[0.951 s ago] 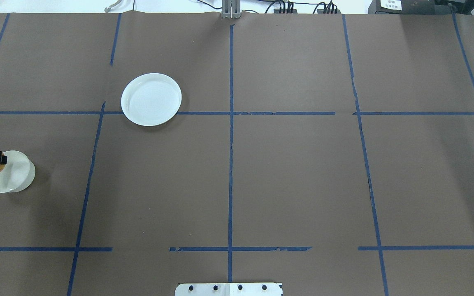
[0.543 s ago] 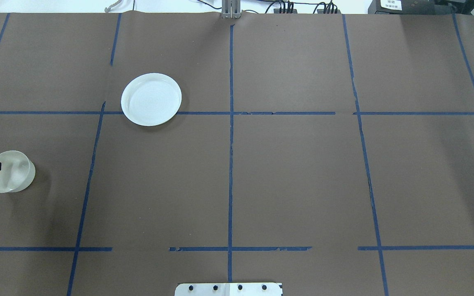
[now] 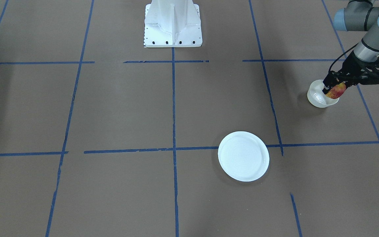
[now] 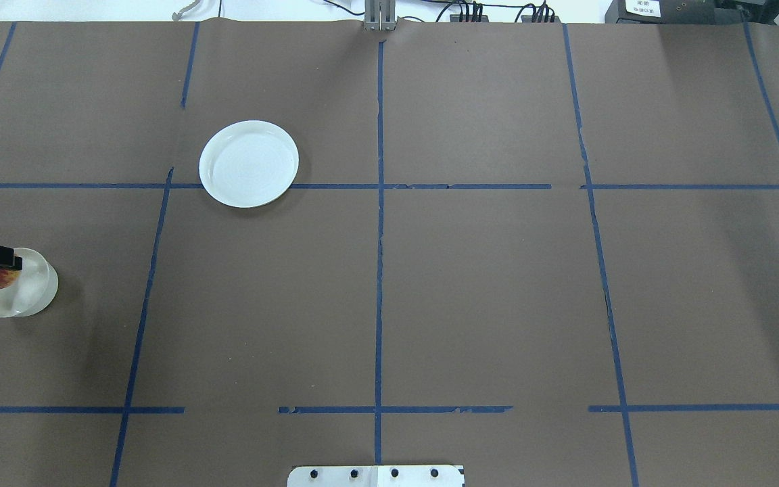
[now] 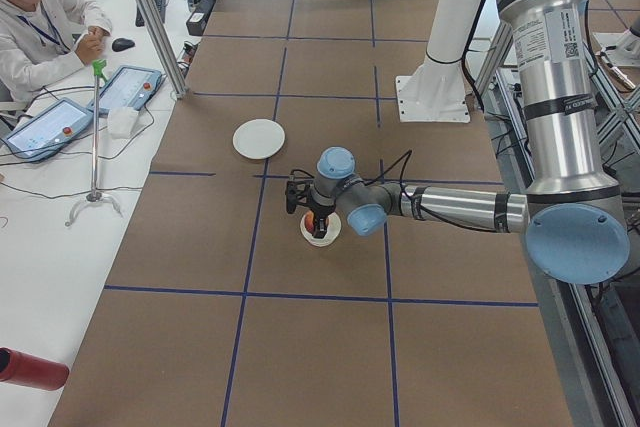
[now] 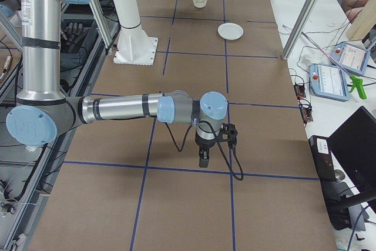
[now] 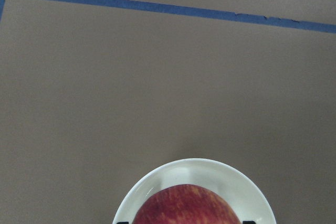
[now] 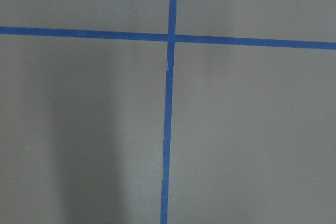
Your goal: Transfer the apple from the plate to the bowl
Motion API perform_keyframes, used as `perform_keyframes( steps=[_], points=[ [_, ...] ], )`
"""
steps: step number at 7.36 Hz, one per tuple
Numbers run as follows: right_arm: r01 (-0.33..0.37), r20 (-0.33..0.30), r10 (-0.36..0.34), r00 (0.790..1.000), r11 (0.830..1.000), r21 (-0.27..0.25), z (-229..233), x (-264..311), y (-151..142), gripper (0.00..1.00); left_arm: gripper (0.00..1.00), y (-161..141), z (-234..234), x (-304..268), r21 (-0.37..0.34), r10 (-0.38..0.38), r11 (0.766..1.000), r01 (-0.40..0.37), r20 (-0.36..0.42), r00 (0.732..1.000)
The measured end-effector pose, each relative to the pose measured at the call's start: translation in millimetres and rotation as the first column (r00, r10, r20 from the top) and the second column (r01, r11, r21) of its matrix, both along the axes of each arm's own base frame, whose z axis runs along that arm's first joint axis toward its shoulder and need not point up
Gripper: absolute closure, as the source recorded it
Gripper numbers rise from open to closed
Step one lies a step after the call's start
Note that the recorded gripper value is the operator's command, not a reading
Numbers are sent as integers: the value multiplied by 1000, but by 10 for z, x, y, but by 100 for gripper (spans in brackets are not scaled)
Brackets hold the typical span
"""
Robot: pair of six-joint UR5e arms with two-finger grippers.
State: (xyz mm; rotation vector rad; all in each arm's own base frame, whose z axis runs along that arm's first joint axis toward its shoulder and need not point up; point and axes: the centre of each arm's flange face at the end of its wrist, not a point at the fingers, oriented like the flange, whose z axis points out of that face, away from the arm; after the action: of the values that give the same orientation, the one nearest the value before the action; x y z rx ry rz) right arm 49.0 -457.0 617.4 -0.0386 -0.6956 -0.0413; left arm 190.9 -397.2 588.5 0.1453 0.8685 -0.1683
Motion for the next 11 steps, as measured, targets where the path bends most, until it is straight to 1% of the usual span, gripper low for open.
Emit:
perform_keyframes(
  steps=[1,2,6,7,8,9,10,11],
  points=[
    [0,0,0,1000,1000,0,0,0,0,0,9,-5,18,19,-4,1,1000,-1,1,1000],
    [1,0,-1,1000,1000,0,2,0,0,0,1,-8,34,27,-6,2,1000,-2,3,1000],
    [0,0,0,1000,1000,1,-1,0,0,0,1,-12,-25,22,-1,5,1000,-5,-6,1000],
    [0,0,0,1000,1000,0,1,0,0,0,1,9,-90,-9,-3,16,1000,-16,-24,1000],
    [0,0,0,1000,1000,0,2,0,0,0,1,17,-179,-185,1,30,1000,-30,-60,998],
    [0,0,0,1000,1000,0,0,0,0,0,1,-12,-185,-581,31,31,999,-29,-84,996],
    [0,0,0,1000,1000,1,0,0,0,0,1,-3,-76,-1111,93,37,995,-30,-82,996],
    [0,0,0,1000,1000,1,0,0,0,0,1,19,90,-1599,149,48,988,-40,-47,998]
  ],
)
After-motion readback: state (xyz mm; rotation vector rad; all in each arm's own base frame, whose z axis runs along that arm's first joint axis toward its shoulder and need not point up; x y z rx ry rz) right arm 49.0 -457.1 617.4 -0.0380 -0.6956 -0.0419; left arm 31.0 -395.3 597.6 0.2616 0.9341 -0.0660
